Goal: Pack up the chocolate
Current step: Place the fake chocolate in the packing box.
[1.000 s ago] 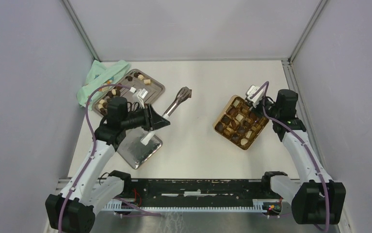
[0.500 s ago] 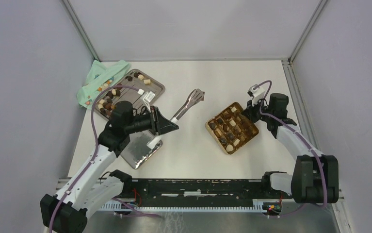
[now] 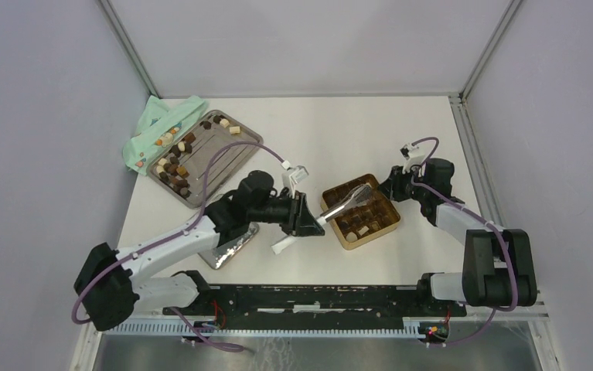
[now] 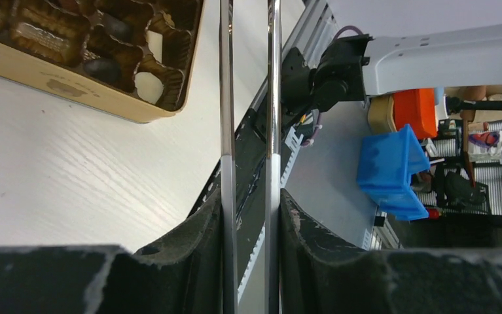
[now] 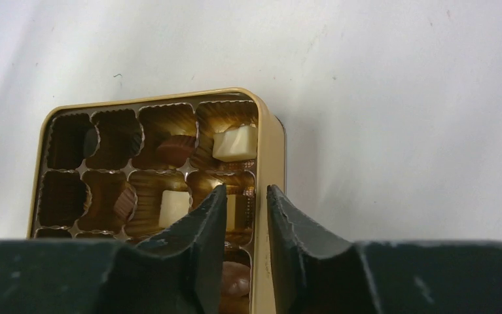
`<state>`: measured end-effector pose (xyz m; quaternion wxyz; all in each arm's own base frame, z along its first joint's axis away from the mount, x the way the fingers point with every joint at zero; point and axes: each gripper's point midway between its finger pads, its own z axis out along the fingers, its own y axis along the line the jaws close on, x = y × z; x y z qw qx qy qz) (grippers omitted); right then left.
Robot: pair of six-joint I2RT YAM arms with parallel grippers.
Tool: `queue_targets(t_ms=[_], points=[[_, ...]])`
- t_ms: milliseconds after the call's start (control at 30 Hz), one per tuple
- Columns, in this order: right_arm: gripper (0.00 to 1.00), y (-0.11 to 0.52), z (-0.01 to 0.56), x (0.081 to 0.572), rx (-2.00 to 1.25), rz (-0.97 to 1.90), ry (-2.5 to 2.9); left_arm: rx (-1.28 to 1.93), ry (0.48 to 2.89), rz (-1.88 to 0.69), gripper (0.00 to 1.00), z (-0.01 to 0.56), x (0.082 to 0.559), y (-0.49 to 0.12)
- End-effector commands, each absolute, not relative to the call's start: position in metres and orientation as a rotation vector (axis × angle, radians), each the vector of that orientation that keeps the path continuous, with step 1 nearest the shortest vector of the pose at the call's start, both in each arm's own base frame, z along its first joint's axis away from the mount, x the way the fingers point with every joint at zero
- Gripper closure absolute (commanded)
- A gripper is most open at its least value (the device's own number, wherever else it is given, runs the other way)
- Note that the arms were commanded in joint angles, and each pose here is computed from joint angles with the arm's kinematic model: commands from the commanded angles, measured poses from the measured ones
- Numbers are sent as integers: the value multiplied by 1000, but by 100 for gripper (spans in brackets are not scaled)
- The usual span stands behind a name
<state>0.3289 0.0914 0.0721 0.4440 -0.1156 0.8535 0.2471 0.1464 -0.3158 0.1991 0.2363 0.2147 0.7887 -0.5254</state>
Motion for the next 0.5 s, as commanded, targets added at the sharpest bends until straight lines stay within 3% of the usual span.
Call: queue_targets(t_ms=[0,100,200,467], points=[[60,101,95,342,-343,658,2019,643,2053,-1458,98,224,150,-348],[46,103,106,344,-405,660,1991,686,2077,-1455,98,215,142,-362],[39,93,119,345,-456,631,1950,718,2100,-1441,98,207,138,-374],[36,26,131,339,-461,570,1925,778,2233,-1273,98,173,142,-395]])
